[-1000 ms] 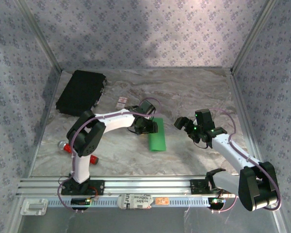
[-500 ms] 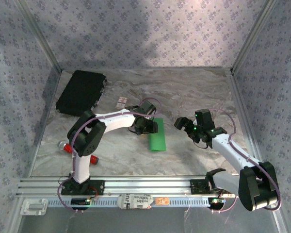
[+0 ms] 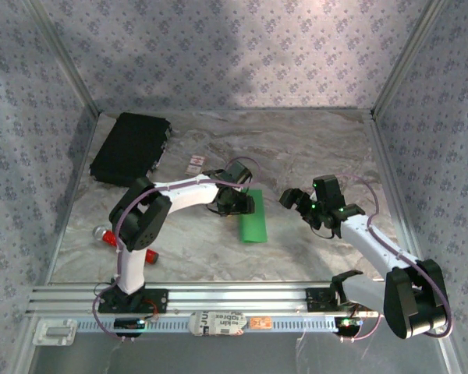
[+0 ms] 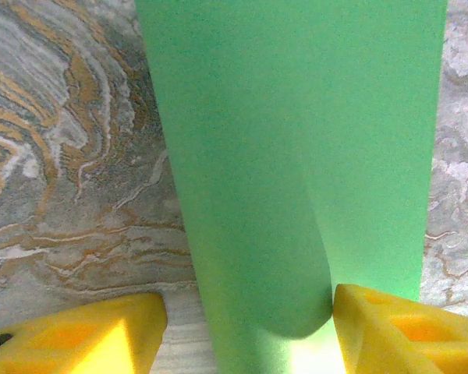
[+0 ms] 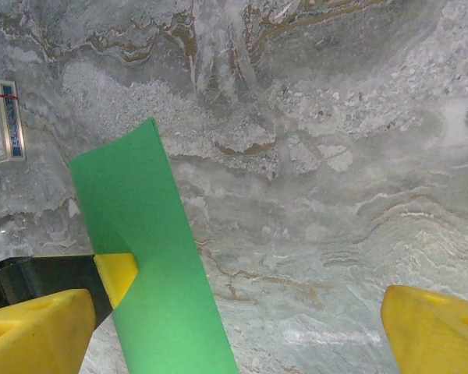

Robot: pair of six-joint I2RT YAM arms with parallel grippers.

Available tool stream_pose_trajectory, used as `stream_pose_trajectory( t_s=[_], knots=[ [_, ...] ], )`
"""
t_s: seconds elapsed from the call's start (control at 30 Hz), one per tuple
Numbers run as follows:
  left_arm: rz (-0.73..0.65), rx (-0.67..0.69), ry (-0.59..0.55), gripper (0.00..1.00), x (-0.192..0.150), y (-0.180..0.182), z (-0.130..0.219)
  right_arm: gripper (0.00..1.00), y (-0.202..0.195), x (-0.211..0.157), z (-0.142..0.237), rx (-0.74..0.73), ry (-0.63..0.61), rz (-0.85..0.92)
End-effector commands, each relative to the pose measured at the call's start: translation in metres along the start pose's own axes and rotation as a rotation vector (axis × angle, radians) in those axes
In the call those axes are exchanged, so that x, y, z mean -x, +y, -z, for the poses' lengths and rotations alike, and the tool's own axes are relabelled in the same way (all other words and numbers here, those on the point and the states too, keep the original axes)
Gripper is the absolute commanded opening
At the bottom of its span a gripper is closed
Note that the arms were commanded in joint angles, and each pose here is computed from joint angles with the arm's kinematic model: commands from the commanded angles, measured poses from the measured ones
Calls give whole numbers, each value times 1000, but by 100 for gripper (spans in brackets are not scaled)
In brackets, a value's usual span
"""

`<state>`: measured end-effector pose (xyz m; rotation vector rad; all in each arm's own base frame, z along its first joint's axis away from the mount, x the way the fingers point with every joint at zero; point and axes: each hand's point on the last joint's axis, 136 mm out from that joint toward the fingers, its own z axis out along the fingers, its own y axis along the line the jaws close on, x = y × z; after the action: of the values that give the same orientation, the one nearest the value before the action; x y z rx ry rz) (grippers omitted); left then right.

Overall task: Fold a paper plane with a square sheet of paper (pick it up from the middle)
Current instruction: First fold the square sheet of paper in half at the center of the table, then hold the square sheet of paper at the center of the table.

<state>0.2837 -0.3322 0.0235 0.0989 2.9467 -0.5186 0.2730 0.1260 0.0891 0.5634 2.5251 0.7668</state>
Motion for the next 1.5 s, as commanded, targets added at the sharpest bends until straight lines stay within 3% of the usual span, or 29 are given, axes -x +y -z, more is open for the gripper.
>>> stream_pose_trajectory(
  t_s=[0.0,0.23,0.37,0.47,0.77,1.47],
  knots=[
    [-17,166,101,62,-29,47,-40,96,11,1,0,28,12,35],
    [-5,175,104,62,-31,50,-42,91,18,-5,-5,57,52,49],
    [6,169,101,62,-31,49,-43,82,23,-10,-10,83,85,57],
    [9,164,100,62,-30,48,-43,67,31,-16,-15,123,120,67],
    [7,168,104,62,-32,50,-43,2,48,-33,-40,157,243,112],
    [15,173,115,62,-37,54,-48,0,62,-57,-94,160,382,142]
  ],
)
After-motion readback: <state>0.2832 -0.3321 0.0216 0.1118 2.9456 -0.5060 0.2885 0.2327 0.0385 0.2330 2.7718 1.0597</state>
